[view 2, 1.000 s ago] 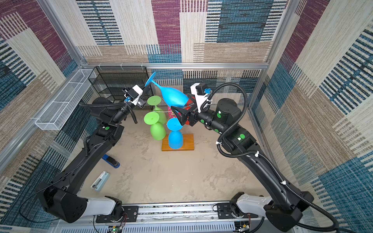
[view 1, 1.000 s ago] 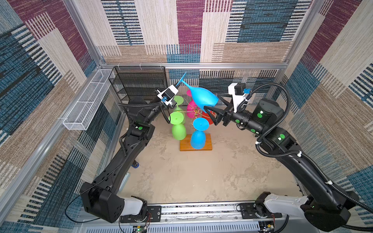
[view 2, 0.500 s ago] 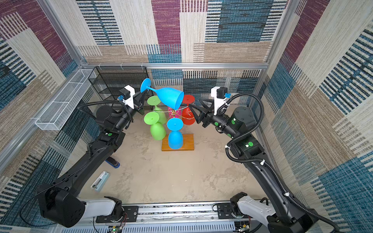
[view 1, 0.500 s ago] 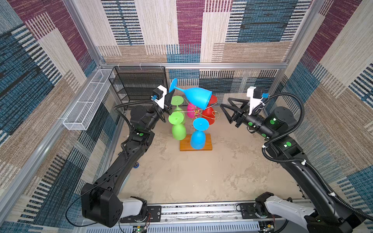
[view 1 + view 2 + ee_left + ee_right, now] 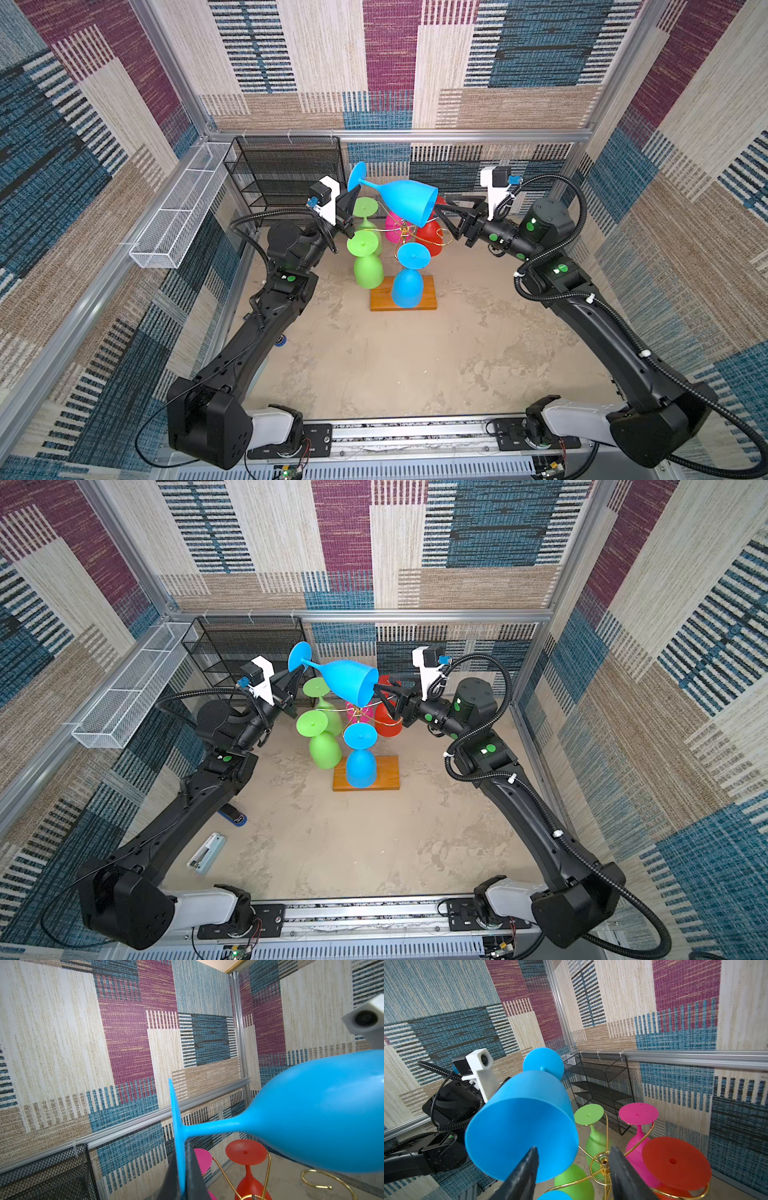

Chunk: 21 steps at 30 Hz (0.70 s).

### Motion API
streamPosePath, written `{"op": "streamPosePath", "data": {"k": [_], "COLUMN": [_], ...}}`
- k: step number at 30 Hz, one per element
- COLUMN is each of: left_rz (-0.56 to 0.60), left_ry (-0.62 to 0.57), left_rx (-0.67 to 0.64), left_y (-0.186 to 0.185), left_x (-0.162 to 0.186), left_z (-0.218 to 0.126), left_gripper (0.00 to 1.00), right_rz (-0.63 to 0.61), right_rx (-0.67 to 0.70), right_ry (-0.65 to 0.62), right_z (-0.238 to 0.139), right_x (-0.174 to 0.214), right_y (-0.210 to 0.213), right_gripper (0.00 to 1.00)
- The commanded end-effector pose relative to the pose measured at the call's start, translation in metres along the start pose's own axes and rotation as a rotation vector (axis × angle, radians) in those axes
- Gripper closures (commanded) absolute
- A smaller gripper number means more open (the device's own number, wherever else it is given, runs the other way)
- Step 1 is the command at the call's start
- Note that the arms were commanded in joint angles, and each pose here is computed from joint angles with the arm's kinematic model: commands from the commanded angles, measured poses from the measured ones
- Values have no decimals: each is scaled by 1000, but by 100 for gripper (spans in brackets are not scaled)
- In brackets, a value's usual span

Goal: Take the wine glass off the wine glass rack
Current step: 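Grasp the blue glass bowl rim with the right gripper while left gripper releases the foot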

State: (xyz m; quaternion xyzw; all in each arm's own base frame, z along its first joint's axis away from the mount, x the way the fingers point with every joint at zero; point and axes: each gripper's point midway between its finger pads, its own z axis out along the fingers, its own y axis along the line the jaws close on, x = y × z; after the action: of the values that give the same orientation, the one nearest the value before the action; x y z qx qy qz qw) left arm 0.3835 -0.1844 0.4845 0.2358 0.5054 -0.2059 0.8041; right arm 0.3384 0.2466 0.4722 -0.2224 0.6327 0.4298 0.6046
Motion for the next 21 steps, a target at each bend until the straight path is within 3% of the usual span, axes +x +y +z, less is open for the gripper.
{"op": "streamPosePath", "data": {"k": [1, 9, 15, 17, 19, 21], "left_rz": [-16, -35, -68, -71, -73, -76], "left_ry": [-45, -41, -40, -41, -40, -45], "left_rx": [16, 32, 33, 30, 28, 20], "left_y": [-2, -4, -3, -3, -3, -2], "left_x": [-12, -11, -8, -8, -7, -9], "left_z": [-1, 1, 4, 4, 4, 2], "left_gripper": [100, 100, 100, 100, 90, 69], "right_rz": [13, 46, 71, 78, 81, 77], "right_rx": [-69, -148, -146, -140, -134, -121], "right_ry": [-20, 0, 16, 14, 9, -6], "right_z": [8, 25, 29, 28, 27, 25], "right_x": [-8, -5, 0, -1, -3, -8], "right_y": [8, 11, 8, 7, 8, 8], "right_gripper": [46, 68, 100, 100, 100, 100]}}
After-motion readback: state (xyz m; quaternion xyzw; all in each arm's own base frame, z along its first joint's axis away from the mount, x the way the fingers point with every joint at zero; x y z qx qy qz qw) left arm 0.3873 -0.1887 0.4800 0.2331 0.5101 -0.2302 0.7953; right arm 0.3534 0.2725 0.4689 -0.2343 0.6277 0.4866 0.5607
